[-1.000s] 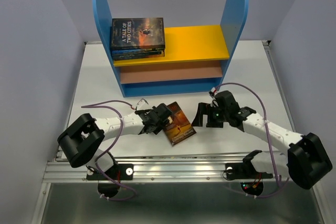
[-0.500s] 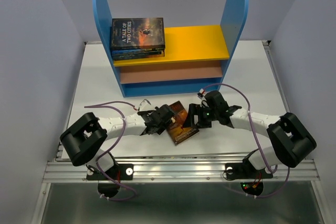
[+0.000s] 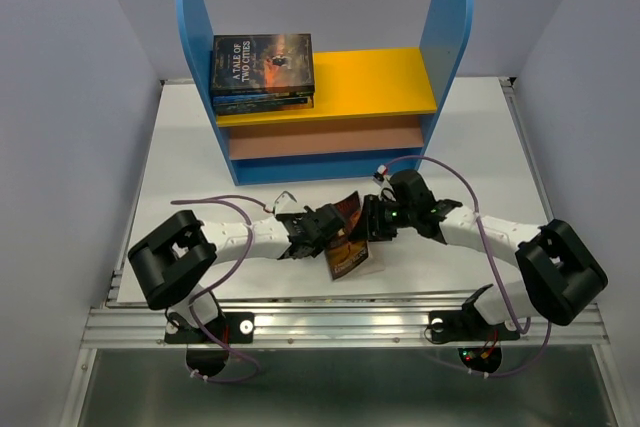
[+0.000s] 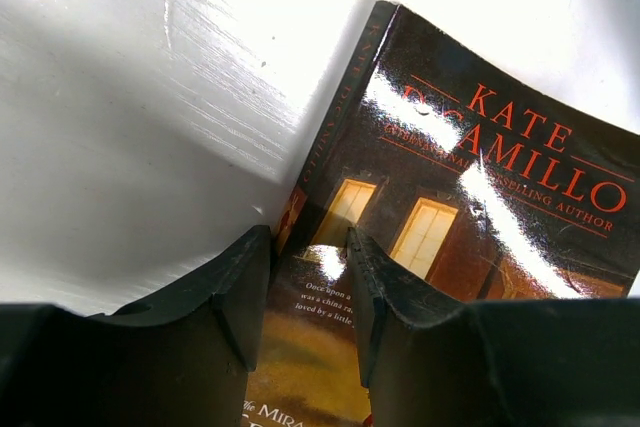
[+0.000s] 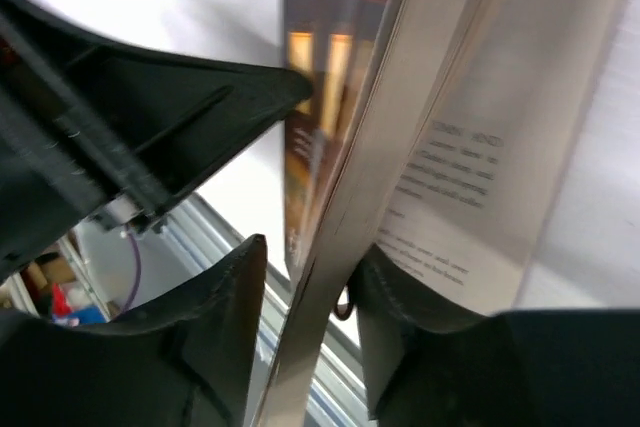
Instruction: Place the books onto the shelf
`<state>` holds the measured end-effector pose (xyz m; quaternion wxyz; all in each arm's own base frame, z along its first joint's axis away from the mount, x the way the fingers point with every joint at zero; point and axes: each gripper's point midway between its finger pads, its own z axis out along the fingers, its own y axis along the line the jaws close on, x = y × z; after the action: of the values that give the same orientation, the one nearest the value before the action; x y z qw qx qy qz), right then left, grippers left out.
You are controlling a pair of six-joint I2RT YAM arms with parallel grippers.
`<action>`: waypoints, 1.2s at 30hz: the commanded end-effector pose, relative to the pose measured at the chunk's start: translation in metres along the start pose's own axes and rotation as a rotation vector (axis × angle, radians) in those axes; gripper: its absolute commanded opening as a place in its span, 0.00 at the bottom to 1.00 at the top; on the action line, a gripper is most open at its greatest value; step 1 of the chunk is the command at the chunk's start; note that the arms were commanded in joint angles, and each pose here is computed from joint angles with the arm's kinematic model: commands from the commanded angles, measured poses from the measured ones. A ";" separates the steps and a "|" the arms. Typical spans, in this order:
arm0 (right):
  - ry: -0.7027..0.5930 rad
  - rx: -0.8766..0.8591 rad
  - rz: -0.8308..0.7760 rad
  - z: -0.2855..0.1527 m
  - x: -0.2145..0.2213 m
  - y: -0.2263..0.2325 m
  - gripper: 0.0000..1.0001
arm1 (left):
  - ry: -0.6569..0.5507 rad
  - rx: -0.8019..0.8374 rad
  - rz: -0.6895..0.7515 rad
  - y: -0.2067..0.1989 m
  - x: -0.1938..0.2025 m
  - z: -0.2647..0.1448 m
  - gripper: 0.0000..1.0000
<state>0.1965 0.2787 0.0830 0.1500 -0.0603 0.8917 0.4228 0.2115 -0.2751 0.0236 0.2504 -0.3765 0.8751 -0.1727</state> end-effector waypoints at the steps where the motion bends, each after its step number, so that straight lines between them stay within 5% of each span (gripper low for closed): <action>1: -0.044 0.053 -0.015 0.003 -0.018 0.004 0.37 | 0.038 -0.106 0.036 0.028 0.015 0.001 0.46; 9: -0.071 0.199 -0.023 -0.009 -0.022 -0.015 0.19 | -0.004 -0.072 0.003 0.026 -0.002 -0.014 0.52; 13: -0.078 0.150 -0.061 -0.015 -0.025 -0.001 0.14 | -0.026 0.023 0.060 0.011 -0.013 -0.027 0.88; 15: -0.099 0.109 -0.088 -0.022 -0.031 0.014 0.14 | -0.045 0.110 0.094 0.001 -0.022 -0.041 0.99; 17: -0.128 0.052 -0.116 -0.033 -0.039 0.035 0.14 | -0.051 0.262 0.114 -0.020 -0.031 -0.061 0.99; 25: -0.233 -0.106 -0.215 -0.089 -0.061 0.109 0.14 | -0.149 0.760 0.531 -0.091 -0.048 -0.156 0.99; 29: -0.324 -0.064 -0.257 -0.126 -0.080 0.129 0.16 | -0.379 1.044 0.791 -0.144 -0.078 -0.247 0.99; 32: -0.370 -0.022 -0.234 -0.149 -0.090 0.133 0.16 | -0.649 1.244 1.062 -0.175 -0.098 -0.322 0.99; 33: -0.372 -0.027 -0.222 -0.152 -0.092 0.134 0.16 | -0.724 1.273 1.255 -0.178 -0.090 -0.326 0.99; 36: -0.371 -0.037 -0.187 -0.159 -0.097 0.136 0.16 | -0.751 1.240 1.628 -0.189 -0.075 -0.321 0.99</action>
<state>0.2186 0.2509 0.2964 0.3491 -0.0845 0.8285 0.4297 0.1880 -0.2880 0.3796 0.6412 0.2428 0.6245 -0.3739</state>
